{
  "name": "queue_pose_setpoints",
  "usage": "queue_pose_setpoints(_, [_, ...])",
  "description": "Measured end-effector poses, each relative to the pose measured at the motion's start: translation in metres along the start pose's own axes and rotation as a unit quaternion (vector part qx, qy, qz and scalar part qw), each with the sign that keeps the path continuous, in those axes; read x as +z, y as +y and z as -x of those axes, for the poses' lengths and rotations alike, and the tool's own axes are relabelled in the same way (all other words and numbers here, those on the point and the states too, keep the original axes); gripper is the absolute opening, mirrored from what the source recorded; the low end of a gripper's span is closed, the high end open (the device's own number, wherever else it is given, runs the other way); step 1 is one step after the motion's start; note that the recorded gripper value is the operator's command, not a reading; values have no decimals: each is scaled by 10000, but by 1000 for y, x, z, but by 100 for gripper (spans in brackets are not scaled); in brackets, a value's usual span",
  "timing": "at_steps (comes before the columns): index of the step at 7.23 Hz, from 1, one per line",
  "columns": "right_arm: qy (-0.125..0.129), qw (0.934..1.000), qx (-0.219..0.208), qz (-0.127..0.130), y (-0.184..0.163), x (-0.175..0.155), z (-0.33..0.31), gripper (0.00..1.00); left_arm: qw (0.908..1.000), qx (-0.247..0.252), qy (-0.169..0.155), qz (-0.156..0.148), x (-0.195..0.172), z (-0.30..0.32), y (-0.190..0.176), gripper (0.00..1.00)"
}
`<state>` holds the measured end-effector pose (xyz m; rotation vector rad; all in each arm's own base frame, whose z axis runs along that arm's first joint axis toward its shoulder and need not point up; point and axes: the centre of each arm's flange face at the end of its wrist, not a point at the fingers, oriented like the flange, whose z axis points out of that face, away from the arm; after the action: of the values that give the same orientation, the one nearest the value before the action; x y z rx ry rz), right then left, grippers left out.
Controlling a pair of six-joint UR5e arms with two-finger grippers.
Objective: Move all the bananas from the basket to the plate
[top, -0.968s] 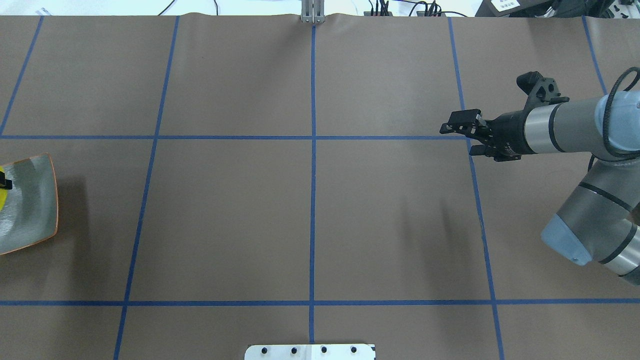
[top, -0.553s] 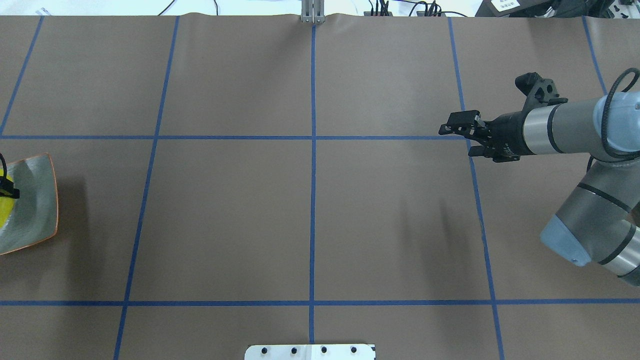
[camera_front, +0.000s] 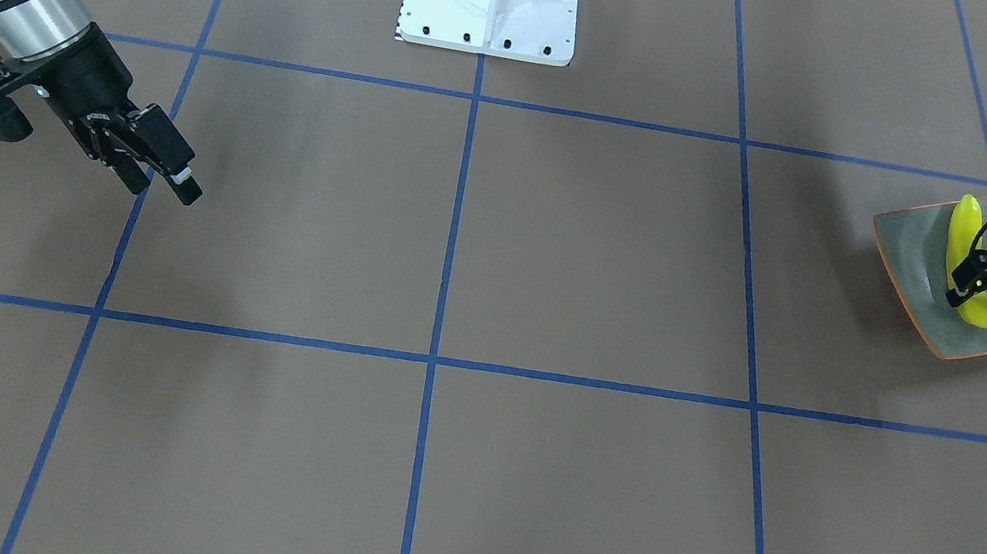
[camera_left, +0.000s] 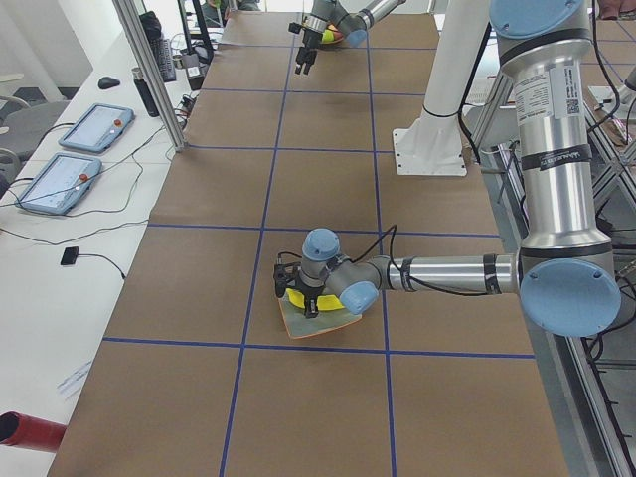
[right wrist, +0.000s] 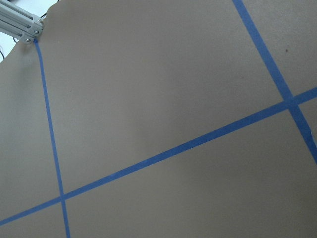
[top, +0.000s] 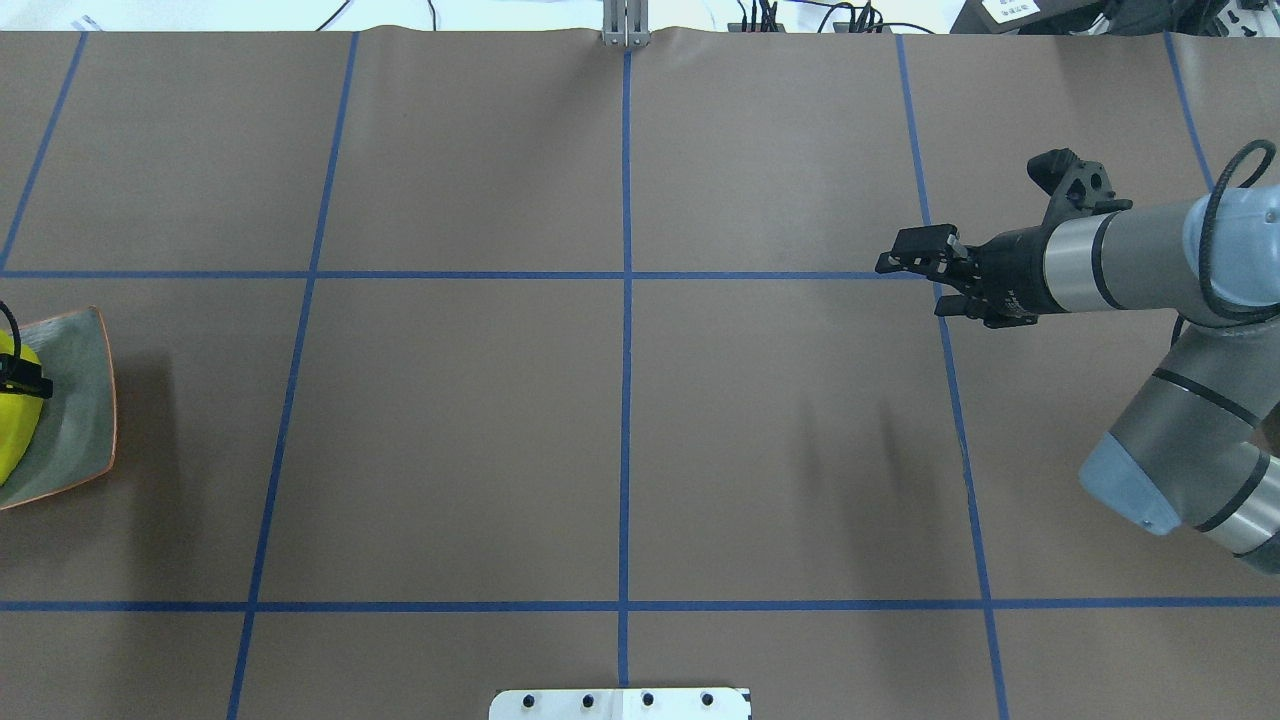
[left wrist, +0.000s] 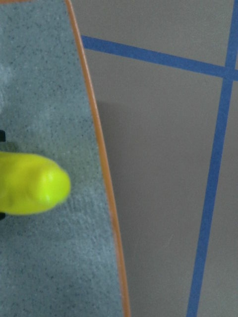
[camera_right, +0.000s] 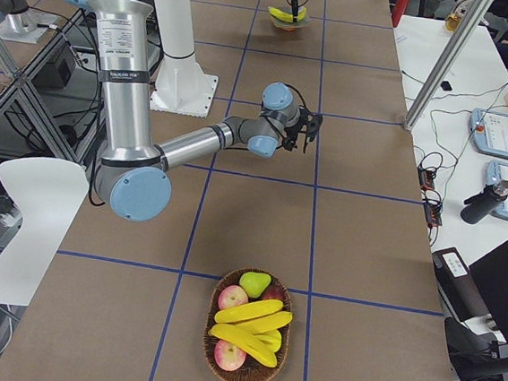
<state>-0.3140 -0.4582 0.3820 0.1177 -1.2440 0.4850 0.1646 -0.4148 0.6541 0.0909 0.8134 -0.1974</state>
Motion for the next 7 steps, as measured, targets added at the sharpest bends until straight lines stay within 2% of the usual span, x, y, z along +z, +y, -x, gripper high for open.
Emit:
queue_pose_setpoints(1, [-10,10000,-3,10,1,0,1,100,9999,71,113,18,-3,-2,2,99])
queue_pose_setpoints(2, [-12,10000,-3,11,1,0,1,100,9989,207,412,107,-10,-5,6,99])
queue_pose_setpoints(3, [-12,10000,-19,-15,-1,-1,0,100,9961,278,823,144,-33,-8,5,99])
queue_pose_setpoints(4, [11,9999,-69,-78,-3,-3,-4,100,9926,311,1172,-16,-68,-13,-2,99])
queue_pose_setpoints(6, [215,9988,-275,-332,-21,-15,-33,100,9869,467,1512,-303,-114,-36,-6,99])
queue_pose_setpoints(7, [462,9961,-623,-425,-37,-31,-67,100,9860,498,1554,-341,-128,-52,-9,100])
